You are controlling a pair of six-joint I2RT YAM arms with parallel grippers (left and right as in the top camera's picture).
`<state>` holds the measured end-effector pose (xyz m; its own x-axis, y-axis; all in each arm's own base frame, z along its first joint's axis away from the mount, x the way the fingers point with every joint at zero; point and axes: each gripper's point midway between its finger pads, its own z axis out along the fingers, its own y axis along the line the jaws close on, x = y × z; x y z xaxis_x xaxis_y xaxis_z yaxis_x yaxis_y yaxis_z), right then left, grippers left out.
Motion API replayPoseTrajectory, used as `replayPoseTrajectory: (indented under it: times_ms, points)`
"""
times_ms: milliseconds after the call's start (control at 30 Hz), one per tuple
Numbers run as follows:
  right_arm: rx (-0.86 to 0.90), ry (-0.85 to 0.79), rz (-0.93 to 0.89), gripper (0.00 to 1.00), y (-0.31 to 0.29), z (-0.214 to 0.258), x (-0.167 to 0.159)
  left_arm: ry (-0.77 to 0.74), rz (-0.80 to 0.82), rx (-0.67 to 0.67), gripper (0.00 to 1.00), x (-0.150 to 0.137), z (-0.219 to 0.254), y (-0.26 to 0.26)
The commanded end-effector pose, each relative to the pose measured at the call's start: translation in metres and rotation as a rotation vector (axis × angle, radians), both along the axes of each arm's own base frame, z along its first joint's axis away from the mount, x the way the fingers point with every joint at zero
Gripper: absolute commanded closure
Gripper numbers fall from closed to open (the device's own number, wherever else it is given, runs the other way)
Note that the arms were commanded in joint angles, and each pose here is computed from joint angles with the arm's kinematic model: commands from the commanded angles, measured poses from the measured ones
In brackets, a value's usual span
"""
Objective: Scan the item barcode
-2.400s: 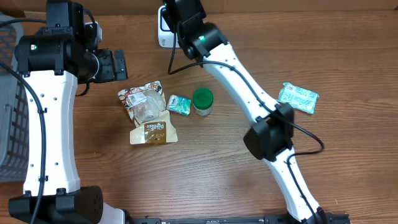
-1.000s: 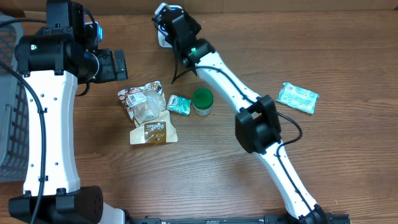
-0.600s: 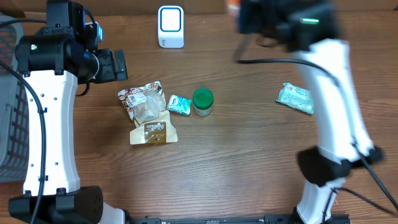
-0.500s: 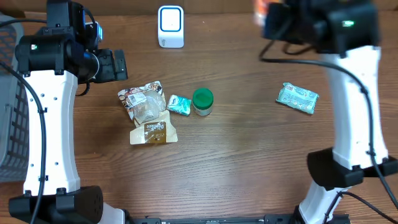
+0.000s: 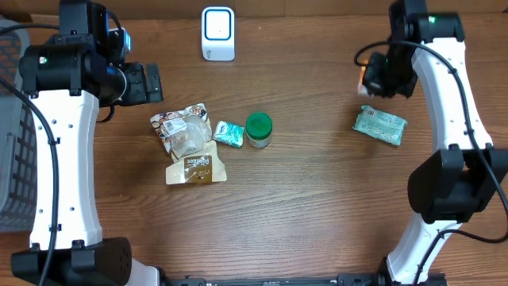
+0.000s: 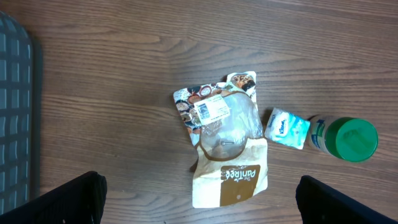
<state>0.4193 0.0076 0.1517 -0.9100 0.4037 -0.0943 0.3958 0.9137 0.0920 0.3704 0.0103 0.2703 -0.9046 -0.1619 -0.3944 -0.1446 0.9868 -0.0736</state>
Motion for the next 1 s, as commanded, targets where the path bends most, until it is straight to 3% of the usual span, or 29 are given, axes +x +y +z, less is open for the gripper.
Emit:
replayPoseTrajectory:
  times_ms: [0, 233, 333, 433, 500, 767, 967]
  points:
    - [0.011, 0.063, -0.025, 0.96, -0.013, -0.035, -0.012, -0.011, -0.016, 0.01, 0.0, 0.002, 0.003, 0.0]
    - [0.017, 0.089, 0.01, 0.96, -0.019, -0.081, -0.022, -0.011, -0.016, 0.011, 0.01, 0.002, 0.003, 0.0]
    - [0.014, 0.083, 0.01, 0.78, -0.02, -0.081, -0.02, -0.011, -0.016, 0.011, 0.0, 0.002, 0.003, 0.0]
    - [0.014, 0.071, 0.01, 0.49, -0.02, -0.08, -0.017, -0.011, -0.016, 0.011, 0.0, 0.002, 0.003, 0.0]
    - [0.015, 0.064, 0.014, 0.42, -0.019, -0.077, -0.015, -0.011, -0.016, 0.011, 0.0, 0.002, 0.003, 0.0]
    - [0.163, -0.045, 0.255, 0.41, 0.034, -0.015, 0.004, -0.011, -0.016, 0.011, 0.01, 0.002, 0.003, 0.0]
    - [0.165, -0.116, 0.424, 0.29, 0.101, 0.01, 0.009, -0.011, -0.016, 0.011, 0.0, 0.002, 0.003, 0.0]
